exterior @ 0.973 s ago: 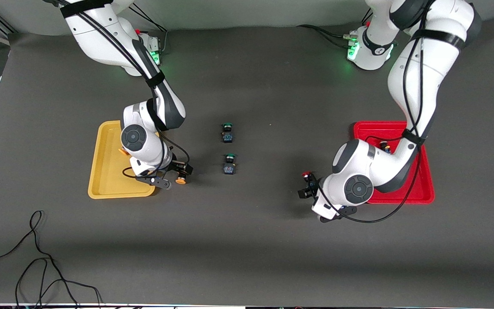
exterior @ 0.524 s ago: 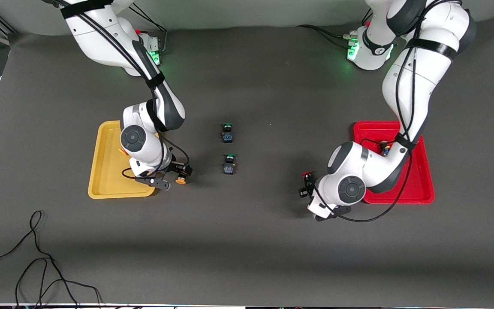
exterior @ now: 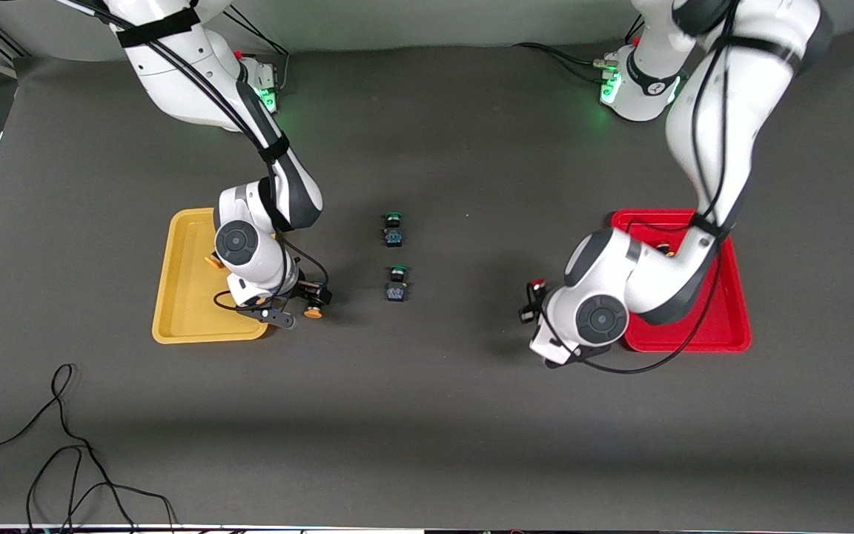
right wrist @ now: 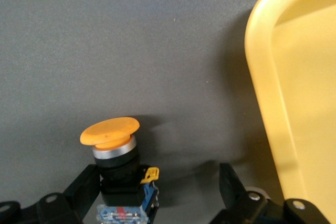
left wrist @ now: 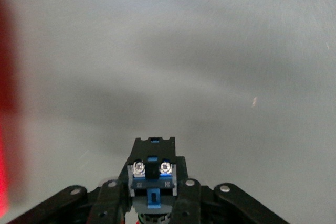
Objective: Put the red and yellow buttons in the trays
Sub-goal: 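Carry the yellow button into the yellow tray while the left gripper carries red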
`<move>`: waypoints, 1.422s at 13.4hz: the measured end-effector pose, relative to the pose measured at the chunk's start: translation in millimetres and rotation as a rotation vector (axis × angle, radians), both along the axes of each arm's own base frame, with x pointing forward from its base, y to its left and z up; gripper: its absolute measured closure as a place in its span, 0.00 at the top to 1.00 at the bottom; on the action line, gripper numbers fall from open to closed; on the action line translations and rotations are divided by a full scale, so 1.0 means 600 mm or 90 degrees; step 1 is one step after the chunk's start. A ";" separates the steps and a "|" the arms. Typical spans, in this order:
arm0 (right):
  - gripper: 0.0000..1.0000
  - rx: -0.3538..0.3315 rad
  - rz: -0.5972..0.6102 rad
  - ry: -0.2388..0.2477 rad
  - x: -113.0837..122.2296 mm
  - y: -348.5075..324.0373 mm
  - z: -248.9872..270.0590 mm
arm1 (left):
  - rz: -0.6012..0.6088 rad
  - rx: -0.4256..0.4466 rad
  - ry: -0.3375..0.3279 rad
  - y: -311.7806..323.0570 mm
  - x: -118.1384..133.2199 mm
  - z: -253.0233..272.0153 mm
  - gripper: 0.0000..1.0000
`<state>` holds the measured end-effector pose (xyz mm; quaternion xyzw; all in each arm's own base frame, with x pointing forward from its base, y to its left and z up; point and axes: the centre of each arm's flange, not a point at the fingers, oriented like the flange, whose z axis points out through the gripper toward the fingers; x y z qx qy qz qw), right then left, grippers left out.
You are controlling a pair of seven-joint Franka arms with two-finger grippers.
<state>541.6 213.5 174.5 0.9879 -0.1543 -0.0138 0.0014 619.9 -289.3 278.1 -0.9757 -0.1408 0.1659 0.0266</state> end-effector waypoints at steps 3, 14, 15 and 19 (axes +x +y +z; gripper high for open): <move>0.81 0.001 0.001 -0.006 0.001 0.002 0.001 | -0.022 0.057 -0.016 0.020 -0.049 0.210 0.33; 0.33 0.011 -0.026 0.027 0.019 -0.034 0.093 | -0.224 -0.056 -0.067 0.509 -0.104 0.368 0.33; 0.33 0.015 -0.031 0.029 0.022 -0.048 0.119 | -0.234 -0.064 -0.075 0.548 -0.097 0.332 0.33; 0.33 0.011 -0.015 0.026 0.040 -0.167 0.161 | -0.259 -0.078 -0.073 0.588 -0.079 0.115 0.33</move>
